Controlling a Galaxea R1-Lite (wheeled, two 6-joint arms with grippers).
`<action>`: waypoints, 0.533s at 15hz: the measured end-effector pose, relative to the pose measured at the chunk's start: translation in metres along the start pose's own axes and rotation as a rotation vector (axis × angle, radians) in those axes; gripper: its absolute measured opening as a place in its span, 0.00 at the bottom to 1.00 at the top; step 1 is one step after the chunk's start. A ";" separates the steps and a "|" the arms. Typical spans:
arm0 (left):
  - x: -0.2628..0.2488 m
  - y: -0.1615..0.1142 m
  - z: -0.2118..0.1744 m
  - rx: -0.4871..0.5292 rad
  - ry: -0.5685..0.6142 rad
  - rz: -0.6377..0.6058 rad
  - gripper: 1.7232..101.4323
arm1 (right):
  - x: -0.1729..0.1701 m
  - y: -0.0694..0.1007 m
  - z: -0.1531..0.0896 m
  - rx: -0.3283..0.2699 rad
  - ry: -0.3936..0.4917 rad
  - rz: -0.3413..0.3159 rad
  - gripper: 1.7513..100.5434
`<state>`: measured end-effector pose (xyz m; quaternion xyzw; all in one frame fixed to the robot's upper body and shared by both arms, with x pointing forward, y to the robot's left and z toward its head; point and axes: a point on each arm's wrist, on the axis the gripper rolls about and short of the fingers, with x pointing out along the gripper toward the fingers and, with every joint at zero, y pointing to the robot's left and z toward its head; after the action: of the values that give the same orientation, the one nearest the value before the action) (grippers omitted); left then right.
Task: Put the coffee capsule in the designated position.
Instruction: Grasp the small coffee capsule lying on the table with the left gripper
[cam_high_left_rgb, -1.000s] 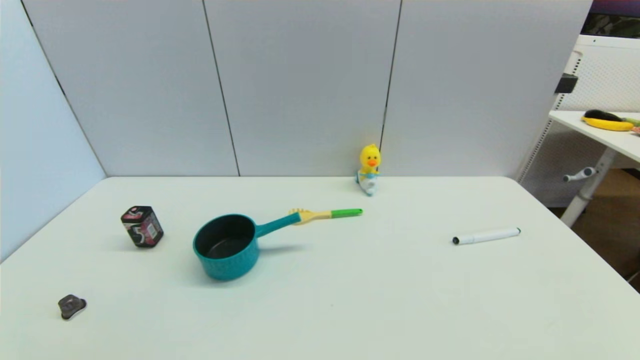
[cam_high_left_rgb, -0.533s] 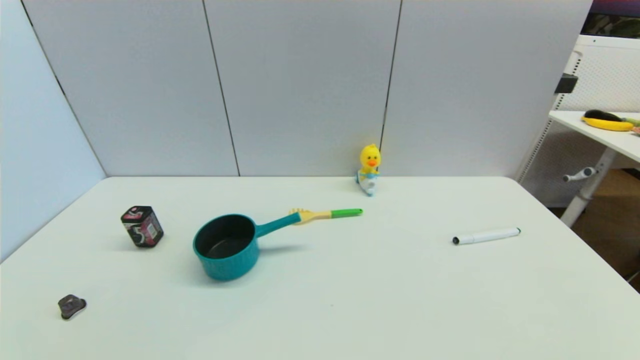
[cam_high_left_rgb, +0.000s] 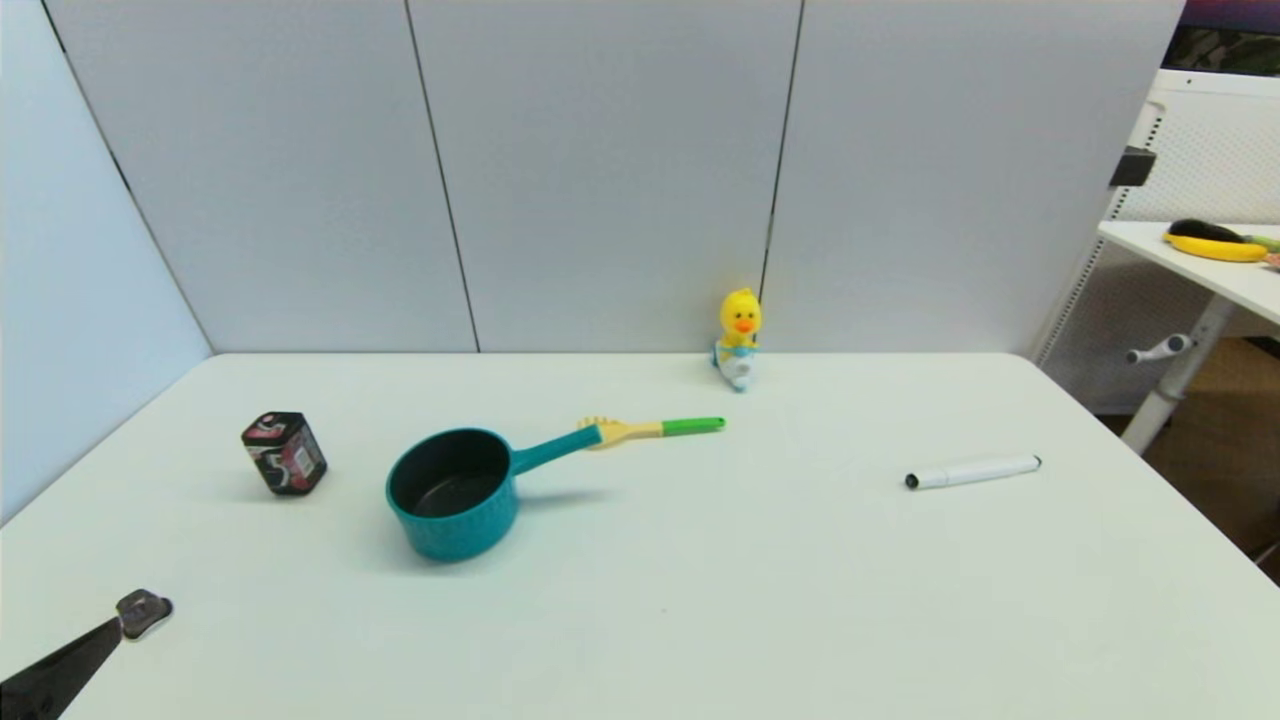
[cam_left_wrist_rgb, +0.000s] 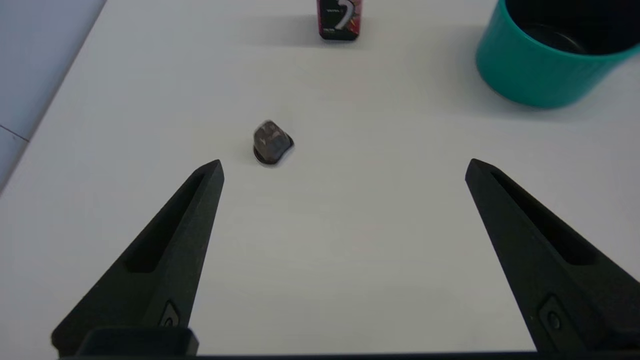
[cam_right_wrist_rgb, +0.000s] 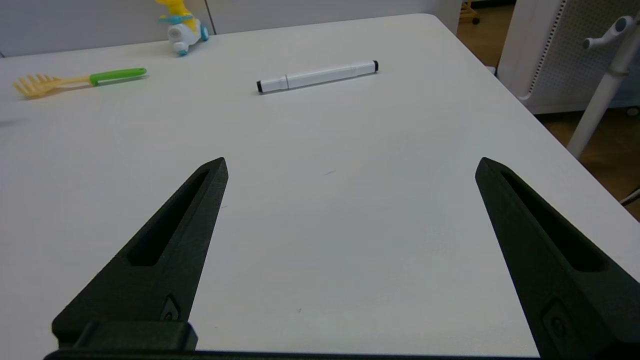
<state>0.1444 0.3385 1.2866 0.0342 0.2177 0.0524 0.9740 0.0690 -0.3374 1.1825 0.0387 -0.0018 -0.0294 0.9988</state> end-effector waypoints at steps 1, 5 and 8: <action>0.010 0.001 0.010 0.007 0.030 0.007 0.96 | 0.000 0.000 0.000 0.000 0.000 0.000 0.97; 0.056 0.005 0.038 0.007 0.167 0.019 0.96 | 0.000 0.000 0.000 0.000 0.000 0.000 0.97; 0.084 0.006 0.042 -0.020 0.259 0.016 0.96 | 0.000 0.000 0.000 0.000 0.000 0.000 0.97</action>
<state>0.2370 0.3520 1.2897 0.0191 0.3407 0.0664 0.9376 0.0690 -0.3374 1.1825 0.0387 -0.0018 -0.0292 0.9988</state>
